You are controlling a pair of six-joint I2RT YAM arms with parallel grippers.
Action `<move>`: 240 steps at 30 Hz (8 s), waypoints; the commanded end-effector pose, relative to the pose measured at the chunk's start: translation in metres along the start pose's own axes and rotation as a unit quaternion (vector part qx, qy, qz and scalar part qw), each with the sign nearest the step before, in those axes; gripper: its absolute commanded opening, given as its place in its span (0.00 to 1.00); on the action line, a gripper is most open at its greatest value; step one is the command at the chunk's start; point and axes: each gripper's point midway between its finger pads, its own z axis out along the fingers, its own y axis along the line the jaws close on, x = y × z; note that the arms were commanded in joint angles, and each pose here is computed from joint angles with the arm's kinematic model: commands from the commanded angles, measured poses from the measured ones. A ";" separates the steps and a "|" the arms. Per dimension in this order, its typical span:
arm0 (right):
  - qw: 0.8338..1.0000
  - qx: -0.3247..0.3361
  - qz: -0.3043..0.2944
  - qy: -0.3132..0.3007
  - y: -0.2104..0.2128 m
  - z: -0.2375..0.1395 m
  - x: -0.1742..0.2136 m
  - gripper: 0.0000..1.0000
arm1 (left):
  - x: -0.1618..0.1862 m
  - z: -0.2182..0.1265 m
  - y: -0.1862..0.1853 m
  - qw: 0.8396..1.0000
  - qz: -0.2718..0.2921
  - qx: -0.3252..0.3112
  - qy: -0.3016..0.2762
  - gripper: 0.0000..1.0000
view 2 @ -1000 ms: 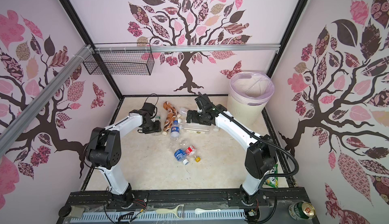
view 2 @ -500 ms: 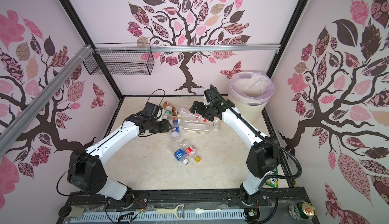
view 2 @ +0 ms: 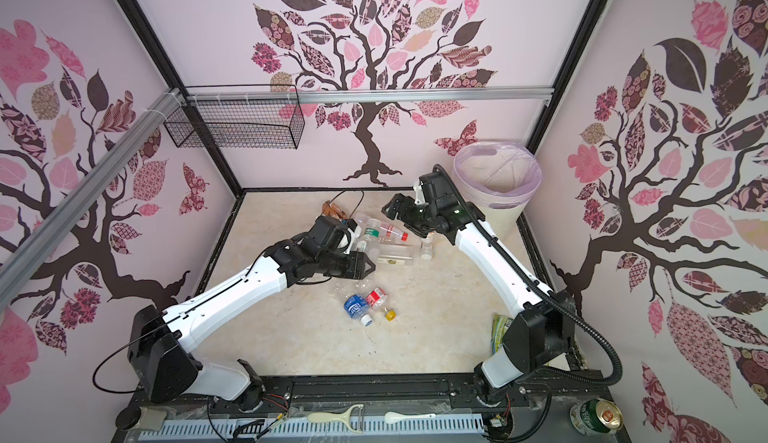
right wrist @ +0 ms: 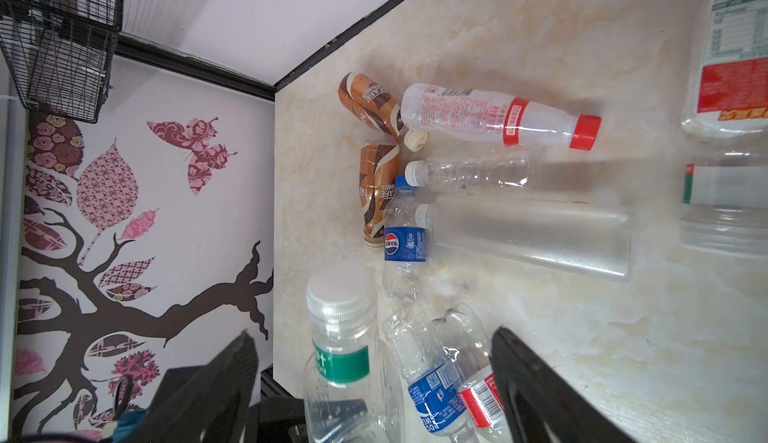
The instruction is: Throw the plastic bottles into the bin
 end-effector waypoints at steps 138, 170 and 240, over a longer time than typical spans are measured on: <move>0.880 0.089 -0.075 -0.460 0.055 -0.208 -0.274 0.32 | -0.259 -0.107 -0.120 0.931 -0.061 0.194 -0.303 0.98; 0.822 0.296 -0.053 -0.483 -0.068 -0.219 -0.312 0.85 | -0.259 -0.100 -0.125 0.932 -0.067 0.209 -0.289 0.98; 0.963 0.139 -0.187 -0.137 -0.029 -0.034 -0.013 1.00 | 0.078 0.059 0.118 0.899 -0.379 -0.190 0.112 0.90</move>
